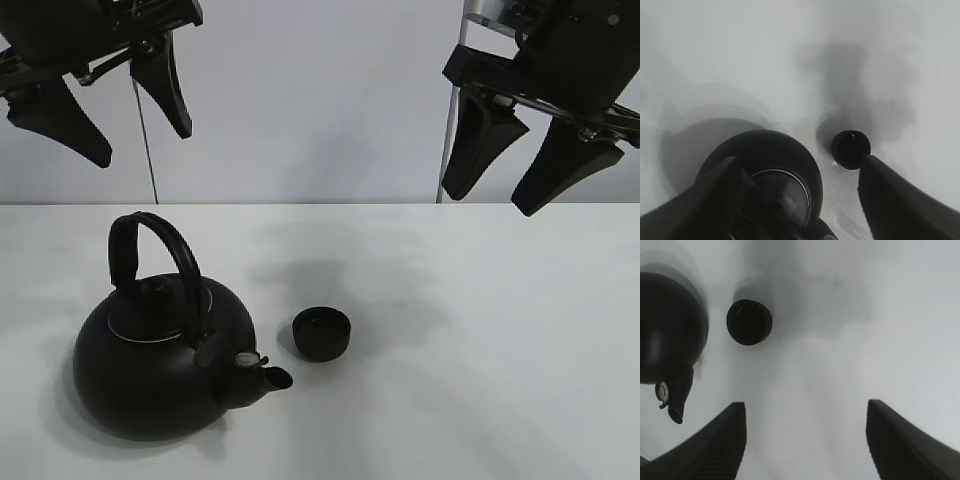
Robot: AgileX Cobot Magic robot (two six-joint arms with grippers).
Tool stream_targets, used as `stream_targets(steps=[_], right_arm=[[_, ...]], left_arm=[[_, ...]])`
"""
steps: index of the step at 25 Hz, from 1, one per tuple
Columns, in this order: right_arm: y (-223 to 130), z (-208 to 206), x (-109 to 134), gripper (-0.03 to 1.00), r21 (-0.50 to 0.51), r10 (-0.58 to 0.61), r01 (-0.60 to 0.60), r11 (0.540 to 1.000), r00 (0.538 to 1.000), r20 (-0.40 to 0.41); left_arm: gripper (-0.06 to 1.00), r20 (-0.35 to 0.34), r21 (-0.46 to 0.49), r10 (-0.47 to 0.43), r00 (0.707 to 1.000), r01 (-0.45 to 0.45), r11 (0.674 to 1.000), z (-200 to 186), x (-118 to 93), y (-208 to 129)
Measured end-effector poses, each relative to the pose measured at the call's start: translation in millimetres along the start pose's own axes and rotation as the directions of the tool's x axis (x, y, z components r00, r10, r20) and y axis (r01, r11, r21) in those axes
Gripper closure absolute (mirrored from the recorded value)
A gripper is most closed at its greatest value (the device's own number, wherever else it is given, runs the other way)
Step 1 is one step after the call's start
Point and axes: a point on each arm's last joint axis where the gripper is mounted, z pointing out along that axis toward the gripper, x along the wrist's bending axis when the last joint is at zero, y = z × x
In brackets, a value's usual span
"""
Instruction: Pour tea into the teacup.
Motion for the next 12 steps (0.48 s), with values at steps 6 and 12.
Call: stream_targets(steps=[6,12], right_arm=[[0.1,0.0,0.0,0.50,-0.001,0.000,0.000,1.000,1.000,0.000],[0.5,0.0,-0.1,0.50,-0.005,0.000,0.000,1.000,1.000,0.001]], left_arm=[[0.46,0.001,0.000,-0.001,1.000,0.001,1.000,0.0,-0.1,0.0],[0.46,0.001,0.000,-0.001,1.000,0.001,1.000,0.0,-0.1,0.0]])
